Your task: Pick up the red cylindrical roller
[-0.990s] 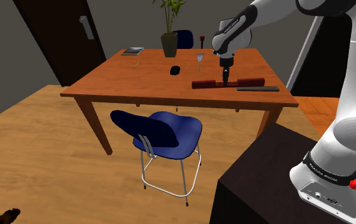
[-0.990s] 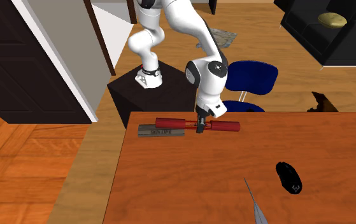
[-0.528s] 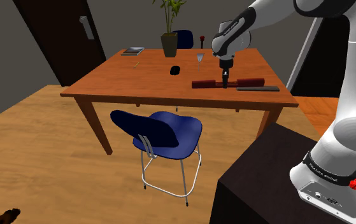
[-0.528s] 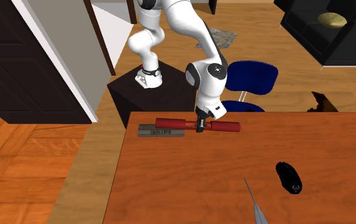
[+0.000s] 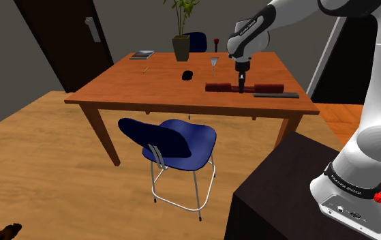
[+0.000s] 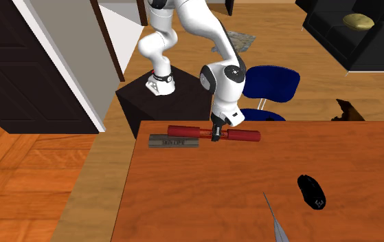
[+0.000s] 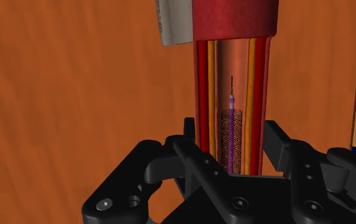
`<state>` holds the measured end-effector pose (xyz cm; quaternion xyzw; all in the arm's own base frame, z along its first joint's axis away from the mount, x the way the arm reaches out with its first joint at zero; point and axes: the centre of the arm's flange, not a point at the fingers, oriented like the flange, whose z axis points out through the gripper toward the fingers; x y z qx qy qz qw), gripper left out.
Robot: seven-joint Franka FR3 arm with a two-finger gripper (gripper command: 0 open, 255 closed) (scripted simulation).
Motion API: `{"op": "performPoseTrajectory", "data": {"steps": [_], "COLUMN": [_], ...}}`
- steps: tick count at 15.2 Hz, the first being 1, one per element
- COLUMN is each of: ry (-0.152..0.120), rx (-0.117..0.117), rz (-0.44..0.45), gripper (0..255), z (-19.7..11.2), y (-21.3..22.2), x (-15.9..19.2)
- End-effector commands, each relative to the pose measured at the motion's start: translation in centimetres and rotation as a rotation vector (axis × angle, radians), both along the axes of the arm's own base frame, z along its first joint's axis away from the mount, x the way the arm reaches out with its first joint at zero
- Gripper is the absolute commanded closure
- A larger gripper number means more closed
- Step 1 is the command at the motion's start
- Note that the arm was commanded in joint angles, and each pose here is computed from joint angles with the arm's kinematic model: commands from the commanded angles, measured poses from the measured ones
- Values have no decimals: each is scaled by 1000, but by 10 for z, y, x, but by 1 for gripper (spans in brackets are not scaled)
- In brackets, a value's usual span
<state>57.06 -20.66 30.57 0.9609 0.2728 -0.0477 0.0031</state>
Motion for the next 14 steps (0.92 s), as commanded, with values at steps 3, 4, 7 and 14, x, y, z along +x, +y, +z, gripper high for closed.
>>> {"op": "performPoseTrajectory", "data": {"steps": [3, 4, 7, 14], "ry": [-1, -1, -1, -1], "rx": [0, 0, 0, 0], "rz": [0, 0, 0, 0], "gripper": [255, 255, 255, 255], "z": [21, 26, 42, 69], "y": [0, 0, 0, 0], "x": [0, 0, 0, 0]}}
